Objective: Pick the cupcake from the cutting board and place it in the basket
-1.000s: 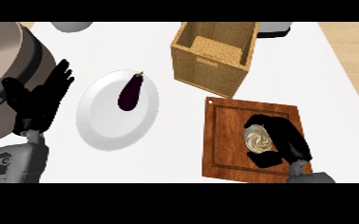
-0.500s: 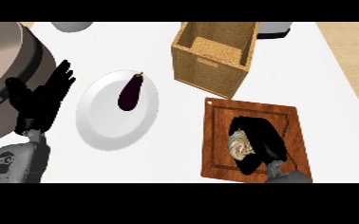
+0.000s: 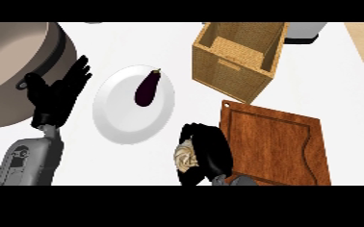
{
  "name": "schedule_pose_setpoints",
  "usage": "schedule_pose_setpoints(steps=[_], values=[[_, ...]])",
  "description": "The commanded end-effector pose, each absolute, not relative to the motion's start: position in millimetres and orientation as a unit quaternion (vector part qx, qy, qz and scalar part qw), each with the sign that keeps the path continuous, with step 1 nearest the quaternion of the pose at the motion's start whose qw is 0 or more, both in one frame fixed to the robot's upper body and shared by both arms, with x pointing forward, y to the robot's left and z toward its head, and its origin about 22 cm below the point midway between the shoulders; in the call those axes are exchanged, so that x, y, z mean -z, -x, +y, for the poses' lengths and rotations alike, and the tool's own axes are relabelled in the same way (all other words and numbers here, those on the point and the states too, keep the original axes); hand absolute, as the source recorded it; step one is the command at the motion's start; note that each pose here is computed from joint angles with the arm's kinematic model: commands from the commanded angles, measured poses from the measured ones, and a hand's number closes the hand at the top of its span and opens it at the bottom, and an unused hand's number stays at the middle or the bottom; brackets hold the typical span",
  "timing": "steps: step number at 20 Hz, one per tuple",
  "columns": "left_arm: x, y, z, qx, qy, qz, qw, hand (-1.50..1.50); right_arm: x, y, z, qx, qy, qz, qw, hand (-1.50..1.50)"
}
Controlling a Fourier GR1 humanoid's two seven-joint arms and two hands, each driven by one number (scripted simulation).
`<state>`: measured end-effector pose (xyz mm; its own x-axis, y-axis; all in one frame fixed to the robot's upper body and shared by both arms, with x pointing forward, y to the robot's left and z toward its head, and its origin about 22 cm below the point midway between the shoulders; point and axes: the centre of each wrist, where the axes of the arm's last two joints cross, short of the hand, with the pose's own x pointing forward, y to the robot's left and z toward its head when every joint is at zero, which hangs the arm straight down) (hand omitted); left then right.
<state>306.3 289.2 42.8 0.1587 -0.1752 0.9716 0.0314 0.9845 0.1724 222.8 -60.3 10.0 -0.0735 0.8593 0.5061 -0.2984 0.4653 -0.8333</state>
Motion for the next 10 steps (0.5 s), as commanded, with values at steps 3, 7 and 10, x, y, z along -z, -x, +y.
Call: schedule_pose_setpoints(steps=[3,7,10], values=[[-45,-313,282,0.076,-0.048,-0.642,0.762,0.00,-52,-201,-22,-0.332,0.181,-0.679,0.630,1.50],[-41,-311,281,0.078,-0.048,-0.640,0.763,0.00,-73,-199,-2,-0.273,0.200,-0.735,0.587,1.50],[-35,-313,282,0.068,-0.059,-0.632,0.770,0.00,-92,-205,10,-0.244,0.220,-0.753,0.570,1.50]])
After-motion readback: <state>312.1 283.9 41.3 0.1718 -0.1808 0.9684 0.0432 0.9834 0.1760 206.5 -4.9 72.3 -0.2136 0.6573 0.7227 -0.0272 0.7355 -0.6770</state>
